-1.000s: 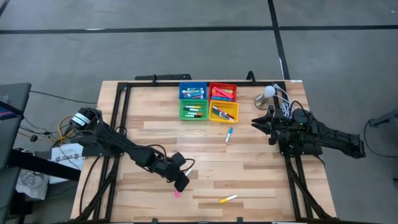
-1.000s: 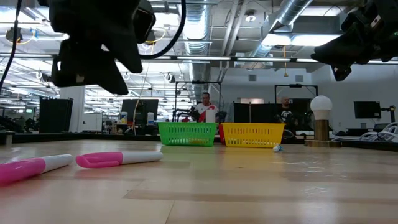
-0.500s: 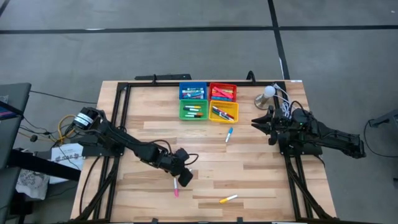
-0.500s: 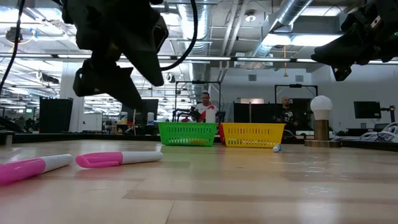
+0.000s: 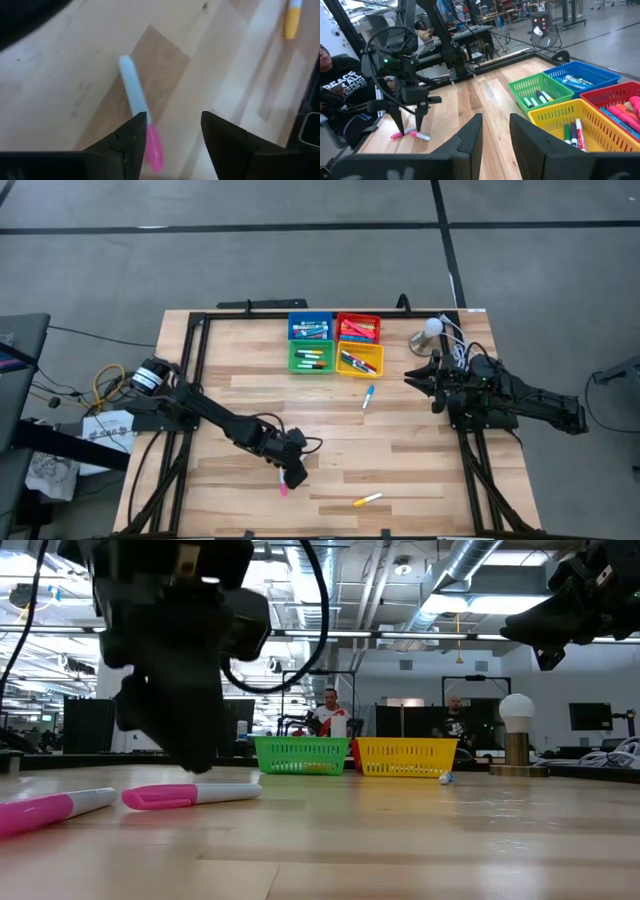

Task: Pick & Place Markers
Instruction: Put the pink highlighter in the green bin

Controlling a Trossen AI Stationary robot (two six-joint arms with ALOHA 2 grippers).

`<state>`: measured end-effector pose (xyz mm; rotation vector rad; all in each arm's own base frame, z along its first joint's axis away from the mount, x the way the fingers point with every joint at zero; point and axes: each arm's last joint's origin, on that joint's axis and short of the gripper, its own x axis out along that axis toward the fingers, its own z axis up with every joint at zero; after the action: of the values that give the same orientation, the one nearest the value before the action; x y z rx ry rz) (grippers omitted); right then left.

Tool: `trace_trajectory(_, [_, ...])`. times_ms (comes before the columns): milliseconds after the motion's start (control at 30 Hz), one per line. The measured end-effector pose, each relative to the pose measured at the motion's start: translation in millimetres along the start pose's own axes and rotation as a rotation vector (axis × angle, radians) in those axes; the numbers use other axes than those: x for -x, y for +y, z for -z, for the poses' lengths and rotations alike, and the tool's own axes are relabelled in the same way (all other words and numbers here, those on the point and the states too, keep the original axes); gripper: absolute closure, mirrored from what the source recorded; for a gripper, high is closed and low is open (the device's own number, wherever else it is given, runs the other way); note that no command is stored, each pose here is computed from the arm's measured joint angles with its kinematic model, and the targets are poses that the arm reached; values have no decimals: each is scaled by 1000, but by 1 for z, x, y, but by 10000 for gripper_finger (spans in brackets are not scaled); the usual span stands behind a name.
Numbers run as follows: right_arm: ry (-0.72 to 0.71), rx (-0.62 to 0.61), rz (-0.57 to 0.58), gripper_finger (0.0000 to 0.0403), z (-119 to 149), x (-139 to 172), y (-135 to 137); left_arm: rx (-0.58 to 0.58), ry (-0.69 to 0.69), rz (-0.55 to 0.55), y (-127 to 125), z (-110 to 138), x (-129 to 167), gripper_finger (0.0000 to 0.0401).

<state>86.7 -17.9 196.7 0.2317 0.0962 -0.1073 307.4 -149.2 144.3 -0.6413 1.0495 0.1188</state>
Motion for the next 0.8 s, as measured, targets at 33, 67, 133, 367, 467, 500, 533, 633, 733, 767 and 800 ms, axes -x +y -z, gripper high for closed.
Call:
trace_trajectory(33, [0,0,0,316,0,0,0,1,0,-9,1,-1,0,214])
trace_trajectory(67, [0,0,0,316,0,0,0,6,-4,-16,3,-2,-1,213])
trace_trajectory(133, [0,0,0,316,0,0,0,14,-8,-30,5,-3,-2,213])
trace_trajectory(367, [2,0,1,316,0,0,0,22,-2,-37,7,-3,-9,213])
trace_trajectory(467, [5,0,2,316,0,0,0,40,8,-52,9,0,-16,213])
trace_trajectory(500, [5,0,2,316,0,0,0,44,12,-53,9,0,-18,213])
trace_trajectory(533, [4,0,1,316,0,0,0,46,14,-58,9,1,-21,213])
trace_trajectory(633, [5,0,2,316,0,0,0,64,31,-87,14,4,-29,218])
trace_trajectory(733, [4,0,2,316,0,0,0,63,36,-102,15,5,-33,234])
trace_trajectory(767, [4,0,2,316,0,0,0,61,37,-107,16,5,-34,242])
trace_trajectory(800, [5,0,2,316,0,0,0,57,40,-112,16,6,-34,251])
